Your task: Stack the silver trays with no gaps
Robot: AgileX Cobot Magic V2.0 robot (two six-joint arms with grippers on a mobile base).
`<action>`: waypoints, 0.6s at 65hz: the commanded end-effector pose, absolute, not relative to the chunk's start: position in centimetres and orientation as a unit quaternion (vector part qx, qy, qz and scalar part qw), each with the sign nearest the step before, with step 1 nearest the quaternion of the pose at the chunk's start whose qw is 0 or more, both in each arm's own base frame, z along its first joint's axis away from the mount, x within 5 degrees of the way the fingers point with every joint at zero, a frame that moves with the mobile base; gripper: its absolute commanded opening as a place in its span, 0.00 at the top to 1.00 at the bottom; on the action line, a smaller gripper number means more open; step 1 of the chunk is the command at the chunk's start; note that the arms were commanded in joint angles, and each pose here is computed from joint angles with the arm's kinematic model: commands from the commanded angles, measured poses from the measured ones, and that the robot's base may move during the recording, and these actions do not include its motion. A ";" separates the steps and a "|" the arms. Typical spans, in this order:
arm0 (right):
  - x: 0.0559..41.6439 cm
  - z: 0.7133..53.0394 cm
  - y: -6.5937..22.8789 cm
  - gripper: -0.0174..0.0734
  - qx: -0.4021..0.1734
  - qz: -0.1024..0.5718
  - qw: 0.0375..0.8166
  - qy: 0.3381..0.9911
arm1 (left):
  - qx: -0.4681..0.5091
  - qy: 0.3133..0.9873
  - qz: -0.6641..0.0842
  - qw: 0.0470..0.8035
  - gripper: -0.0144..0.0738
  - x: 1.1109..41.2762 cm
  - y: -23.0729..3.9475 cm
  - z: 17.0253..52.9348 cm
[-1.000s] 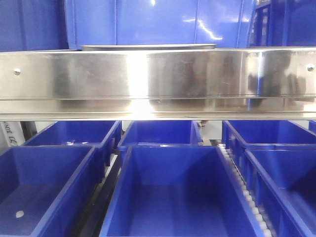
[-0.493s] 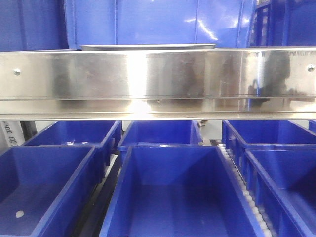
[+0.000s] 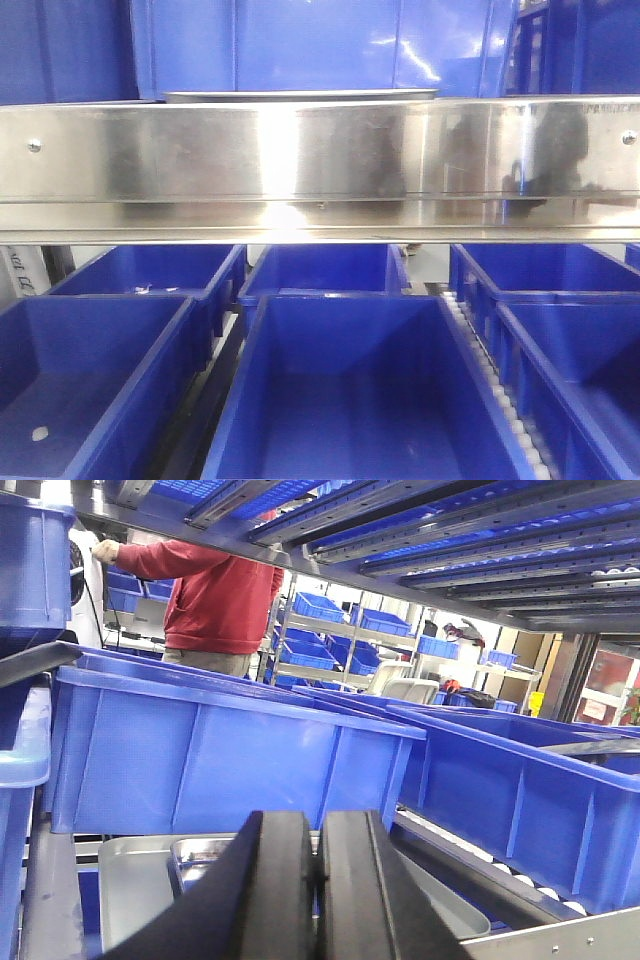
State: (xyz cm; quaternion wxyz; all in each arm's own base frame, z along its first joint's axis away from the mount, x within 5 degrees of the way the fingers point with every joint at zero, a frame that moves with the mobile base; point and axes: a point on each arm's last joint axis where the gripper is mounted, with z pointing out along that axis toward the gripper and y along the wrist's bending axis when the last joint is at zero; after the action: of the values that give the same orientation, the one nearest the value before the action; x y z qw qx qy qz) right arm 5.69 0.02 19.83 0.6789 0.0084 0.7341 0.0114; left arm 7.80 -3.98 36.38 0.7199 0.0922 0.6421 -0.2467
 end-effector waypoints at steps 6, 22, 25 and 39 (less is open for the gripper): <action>5.6 20.0 0.0 0.90 0.009 0.010 0.685 0.728 | 0.097 0.631 -0.252 0.727 0.82 7.6 -4.0 36.6; 5.6 20.0 0.0 0.90 0.009 0.010 0.685 0.728 | 0.102 0.619 -0.119 0.769 0.82 6.4 -2.1 34.5; 5.6 20.0 0.0 0.90 0.009 0.010 0.685 0.728 | 0.090 0.624 -0.100 0.770 0.82 6.2 -1.7 33.4; 5.6 20.0 0.0 0.90 0.009 0.010 0.685 0.728 | 0.025 0.662 -0.035 0.748 0.82 5.8 -0.5 27.1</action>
State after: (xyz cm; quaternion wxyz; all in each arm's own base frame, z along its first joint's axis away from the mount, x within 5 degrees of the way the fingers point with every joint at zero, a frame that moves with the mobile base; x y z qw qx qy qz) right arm 5.69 0.02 19.81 0.6782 0.0085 0.7348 0.0114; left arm 5.96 -0.75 28.83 0.7526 0.0381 0.6554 -0.0498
